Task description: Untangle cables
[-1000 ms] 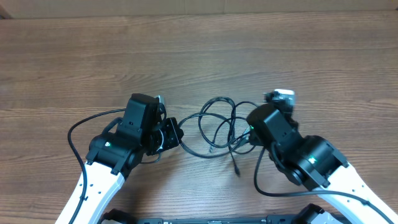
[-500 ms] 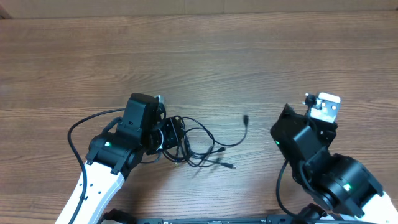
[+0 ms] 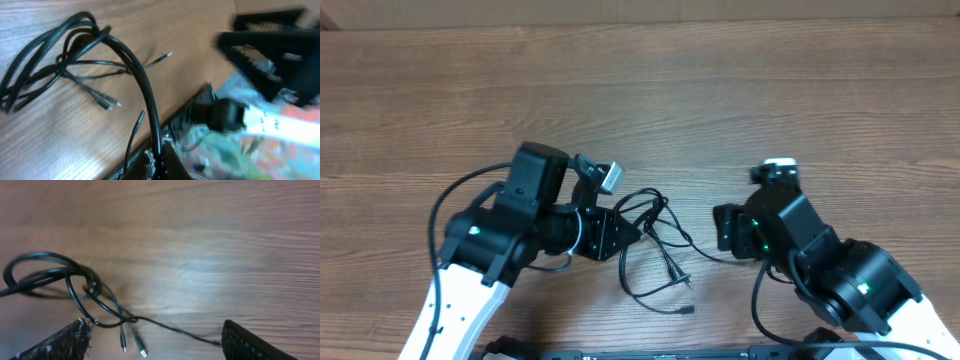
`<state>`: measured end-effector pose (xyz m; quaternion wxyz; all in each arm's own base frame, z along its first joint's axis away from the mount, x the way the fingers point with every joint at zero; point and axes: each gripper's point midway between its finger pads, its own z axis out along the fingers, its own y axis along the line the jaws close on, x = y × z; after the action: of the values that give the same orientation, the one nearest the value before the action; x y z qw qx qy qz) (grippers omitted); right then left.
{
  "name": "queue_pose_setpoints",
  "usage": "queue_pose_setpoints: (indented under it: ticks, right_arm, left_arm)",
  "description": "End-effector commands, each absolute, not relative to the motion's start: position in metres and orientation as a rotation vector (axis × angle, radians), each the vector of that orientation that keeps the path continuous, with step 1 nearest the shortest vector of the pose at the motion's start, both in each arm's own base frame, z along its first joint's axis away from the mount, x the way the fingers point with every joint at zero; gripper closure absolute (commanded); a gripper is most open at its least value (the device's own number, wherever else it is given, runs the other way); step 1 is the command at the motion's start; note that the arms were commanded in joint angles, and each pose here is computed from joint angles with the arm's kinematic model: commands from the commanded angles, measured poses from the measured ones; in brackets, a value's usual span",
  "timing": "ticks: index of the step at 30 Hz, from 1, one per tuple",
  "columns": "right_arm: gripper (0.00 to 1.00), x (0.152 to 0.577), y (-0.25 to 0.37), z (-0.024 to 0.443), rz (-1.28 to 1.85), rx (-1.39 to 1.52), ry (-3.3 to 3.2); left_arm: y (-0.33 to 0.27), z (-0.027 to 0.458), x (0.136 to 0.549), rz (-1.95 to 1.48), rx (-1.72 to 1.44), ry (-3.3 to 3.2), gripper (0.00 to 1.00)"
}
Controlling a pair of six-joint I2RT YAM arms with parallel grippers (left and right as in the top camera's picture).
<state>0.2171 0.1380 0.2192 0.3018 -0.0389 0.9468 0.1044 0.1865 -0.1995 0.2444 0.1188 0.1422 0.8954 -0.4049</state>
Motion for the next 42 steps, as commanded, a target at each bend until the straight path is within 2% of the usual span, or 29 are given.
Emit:
queue_pose_setpoints:
  ticks: [1, 6, 8, 17, 22, 27, 36, 42]
  right_arm:
    - [0.19, 0.206, 0.165, 0.220, 0.427, -0.300, 2.555]
    - [0.23, 0.192, 0.201, 0.203, 0.608, -0.522, 2.640]
    - [0.28, 0.190, 0.212, 0.197, 0.667, -0.578, 2.661]
    - [0.37, 0.196, 0.236, 0.172, 0.747, -0.613, 2.742]
    - [0.36, 0.205, 0.244, 0.183, 0.777, -0.651, 2.652]
    - [0.30, 0.204, 0.247, 0.194, 0.793, -0.747, 2.563]
    - [0.32, 0.217, 0.259, 0.210, 0.839, -0.744, 2.455]
    - [0.31, 0.208, 0.281, 0.232, 1.039, -0.818, 2.351]
  left_arm:
    - [-0.202, 0.285, 0.177, -1.182, 0.631, 2.465, 0.96]
    - [-0.190, 0.309, 0.174, -1.081, 0.608, 2.460, 0.96]
    - [-0.187, 0.315, 0.174, -1.058, 0.603, 2.456, 0.96]
    - [-0.187, 0.319, 0.173, -1.055, 0.603, 2.453, 0.96]
    - [-0.180, 0.312, 0.176, -0.988, 0.578, 2.483, 0.96]
    - [-0.169, 0.303, 0.180, -0.887, 0.542, 2.527, 0.96]
    - [-0.172, 0.304, 0.176, -0.930, 0.507, 2.544, 0.96]
    - [-0.168, 0.302, 0.180, -0.885, 0.481, 2.555, 0.96]
